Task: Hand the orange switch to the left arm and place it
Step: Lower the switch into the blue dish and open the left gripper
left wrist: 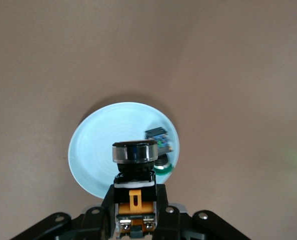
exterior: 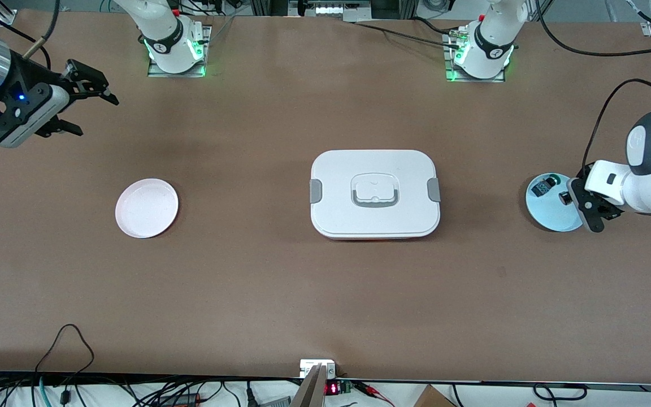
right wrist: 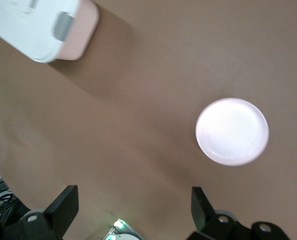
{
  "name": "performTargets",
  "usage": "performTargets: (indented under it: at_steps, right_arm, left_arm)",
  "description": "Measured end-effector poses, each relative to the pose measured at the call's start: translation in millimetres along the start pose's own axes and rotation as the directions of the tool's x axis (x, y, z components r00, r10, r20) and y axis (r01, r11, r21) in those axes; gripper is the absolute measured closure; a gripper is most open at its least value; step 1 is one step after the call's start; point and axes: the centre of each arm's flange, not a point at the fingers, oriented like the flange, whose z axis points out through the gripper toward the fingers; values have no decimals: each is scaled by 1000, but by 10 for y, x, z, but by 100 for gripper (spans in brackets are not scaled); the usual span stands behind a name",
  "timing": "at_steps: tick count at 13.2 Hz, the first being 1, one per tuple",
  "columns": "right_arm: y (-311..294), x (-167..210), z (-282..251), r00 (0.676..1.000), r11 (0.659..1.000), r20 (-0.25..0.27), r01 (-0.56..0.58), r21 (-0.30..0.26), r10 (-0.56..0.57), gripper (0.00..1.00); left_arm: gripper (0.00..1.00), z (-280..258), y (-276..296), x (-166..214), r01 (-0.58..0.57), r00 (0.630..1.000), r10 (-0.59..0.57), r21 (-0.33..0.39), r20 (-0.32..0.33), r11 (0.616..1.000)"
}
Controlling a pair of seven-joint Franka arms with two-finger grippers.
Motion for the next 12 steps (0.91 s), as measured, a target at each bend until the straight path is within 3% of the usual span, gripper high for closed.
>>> performTargets:
  at_steps: [2,4,12]
  right_arm:
    - [61,14,122,993,989,42,-106,-100,111,0]
    - [110,58,265,983,970,41,-172,-172,181,0]
    - [79,141,48,982,956,-49,-187,-225,181,0]
  left_arm:
    - [67,337,-45,-137,-72,997,74,58,-34,996]
    - [67,628,-60,-275,-121,990,128,111,-61,986]
    - [67,1394,-175,-488,-155,982,170,165,-81,974]
